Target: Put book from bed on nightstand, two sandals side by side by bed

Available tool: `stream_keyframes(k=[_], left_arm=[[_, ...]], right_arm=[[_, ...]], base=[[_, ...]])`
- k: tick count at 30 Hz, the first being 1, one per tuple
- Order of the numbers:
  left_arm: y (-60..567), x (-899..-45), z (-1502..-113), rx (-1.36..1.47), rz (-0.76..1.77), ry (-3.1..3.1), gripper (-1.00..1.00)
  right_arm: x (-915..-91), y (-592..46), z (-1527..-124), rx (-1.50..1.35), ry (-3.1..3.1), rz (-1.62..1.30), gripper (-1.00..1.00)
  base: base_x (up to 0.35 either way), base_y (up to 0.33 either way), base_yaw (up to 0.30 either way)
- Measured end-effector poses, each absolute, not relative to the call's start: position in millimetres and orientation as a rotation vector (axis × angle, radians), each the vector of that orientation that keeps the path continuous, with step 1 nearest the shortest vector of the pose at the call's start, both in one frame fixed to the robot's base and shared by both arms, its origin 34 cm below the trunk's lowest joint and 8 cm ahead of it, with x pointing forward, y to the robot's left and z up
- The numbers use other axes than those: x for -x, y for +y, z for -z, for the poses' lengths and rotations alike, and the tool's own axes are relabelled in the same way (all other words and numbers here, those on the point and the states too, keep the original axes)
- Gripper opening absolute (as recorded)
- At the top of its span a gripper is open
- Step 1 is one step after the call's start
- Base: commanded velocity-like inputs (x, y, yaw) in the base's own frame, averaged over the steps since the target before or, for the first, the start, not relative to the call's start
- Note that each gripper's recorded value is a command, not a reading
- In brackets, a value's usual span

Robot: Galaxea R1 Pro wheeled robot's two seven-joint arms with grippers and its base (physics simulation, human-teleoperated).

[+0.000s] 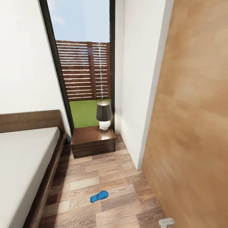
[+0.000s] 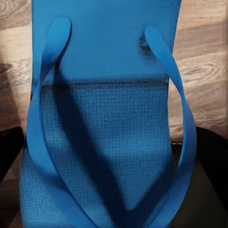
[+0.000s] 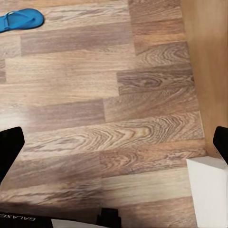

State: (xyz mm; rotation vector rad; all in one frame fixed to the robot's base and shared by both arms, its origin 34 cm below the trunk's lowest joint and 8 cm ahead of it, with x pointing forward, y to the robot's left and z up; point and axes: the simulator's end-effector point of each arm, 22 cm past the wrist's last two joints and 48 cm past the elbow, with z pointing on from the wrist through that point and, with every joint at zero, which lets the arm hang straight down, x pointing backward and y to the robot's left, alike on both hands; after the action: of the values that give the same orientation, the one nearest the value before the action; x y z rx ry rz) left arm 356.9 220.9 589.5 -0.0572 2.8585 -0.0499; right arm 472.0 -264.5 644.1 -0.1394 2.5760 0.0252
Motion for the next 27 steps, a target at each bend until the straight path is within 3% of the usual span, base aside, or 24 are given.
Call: stream_keyframes(k=[27], left_arm=[[220.9,-356.9,-589.5,0.059,0.050,2.859,-1.00]], right_arm=[[-470.7,-263.5,-643.3,0.139,2.579,-0.027,1.00]], base=[[0.302,0.005,0.000]])
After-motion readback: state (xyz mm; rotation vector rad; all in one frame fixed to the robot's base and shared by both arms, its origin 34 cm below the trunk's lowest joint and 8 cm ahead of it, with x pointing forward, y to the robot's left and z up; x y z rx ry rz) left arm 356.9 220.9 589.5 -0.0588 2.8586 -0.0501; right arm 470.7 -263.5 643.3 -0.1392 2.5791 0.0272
